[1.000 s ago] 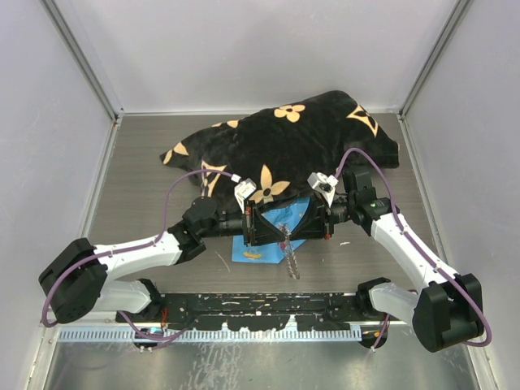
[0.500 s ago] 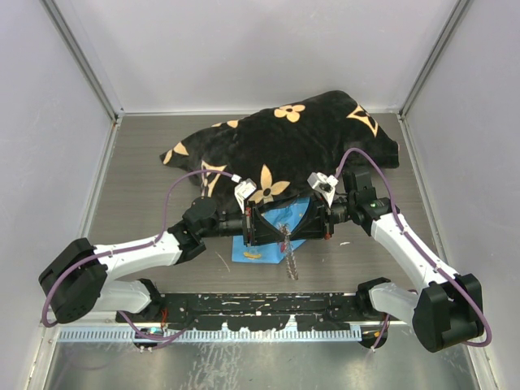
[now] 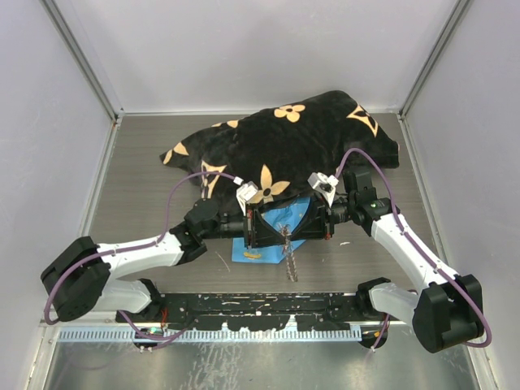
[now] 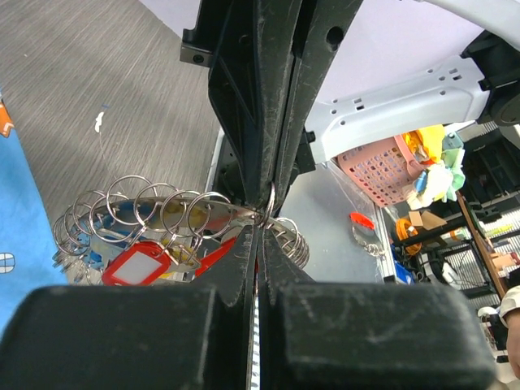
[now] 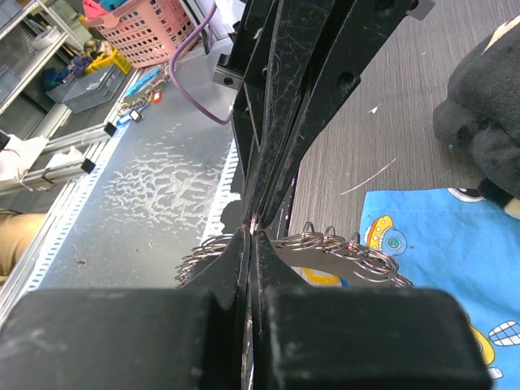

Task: Remove the keys from the keyring
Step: Remove the key from the keyring.

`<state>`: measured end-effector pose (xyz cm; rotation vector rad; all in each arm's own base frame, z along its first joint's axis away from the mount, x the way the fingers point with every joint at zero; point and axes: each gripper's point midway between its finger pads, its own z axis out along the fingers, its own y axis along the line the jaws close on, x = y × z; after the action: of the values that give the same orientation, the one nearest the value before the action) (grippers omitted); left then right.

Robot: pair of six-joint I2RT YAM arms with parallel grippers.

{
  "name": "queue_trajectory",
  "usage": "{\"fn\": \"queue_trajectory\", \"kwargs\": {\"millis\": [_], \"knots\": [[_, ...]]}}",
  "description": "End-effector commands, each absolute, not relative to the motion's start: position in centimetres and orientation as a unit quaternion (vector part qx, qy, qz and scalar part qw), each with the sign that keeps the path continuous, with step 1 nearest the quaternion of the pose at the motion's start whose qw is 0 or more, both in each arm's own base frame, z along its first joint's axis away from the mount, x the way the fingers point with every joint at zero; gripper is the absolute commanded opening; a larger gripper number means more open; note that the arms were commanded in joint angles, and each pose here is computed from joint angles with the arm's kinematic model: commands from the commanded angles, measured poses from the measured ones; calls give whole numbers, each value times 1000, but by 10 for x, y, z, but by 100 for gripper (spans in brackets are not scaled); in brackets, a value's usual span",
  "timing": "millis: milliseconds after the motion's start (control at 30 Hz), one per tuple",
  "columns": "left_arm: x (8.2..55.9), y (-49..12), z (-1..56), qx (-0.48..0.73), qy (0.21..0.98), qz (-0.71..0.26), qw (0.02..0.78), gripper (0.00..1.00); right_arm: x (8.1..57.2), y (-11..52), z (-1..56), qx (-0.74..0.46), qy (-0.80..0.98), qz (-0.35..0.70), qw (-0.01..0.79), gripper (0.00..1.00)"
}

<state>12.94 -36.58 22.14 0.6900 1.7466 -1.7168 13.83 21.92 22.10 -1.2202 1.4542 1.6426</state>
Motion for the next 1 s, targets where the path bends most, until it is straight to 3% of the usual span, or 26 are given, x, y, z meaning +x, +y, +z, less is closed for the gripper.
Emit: {"fn": "queue_trajectory", "kwargs": {"millis": [0,600,967], "knots": [[122,-372,225,281,636,-656,295,0,130,216,238,-477,512,638,321,1],[124,-375,222,281,641,-644,308,0,130,216,237,-477,513,638,321,1],[128,-367,234,269,634,-639,344,25,130,216,235,-476,515,636,322,1]]}}
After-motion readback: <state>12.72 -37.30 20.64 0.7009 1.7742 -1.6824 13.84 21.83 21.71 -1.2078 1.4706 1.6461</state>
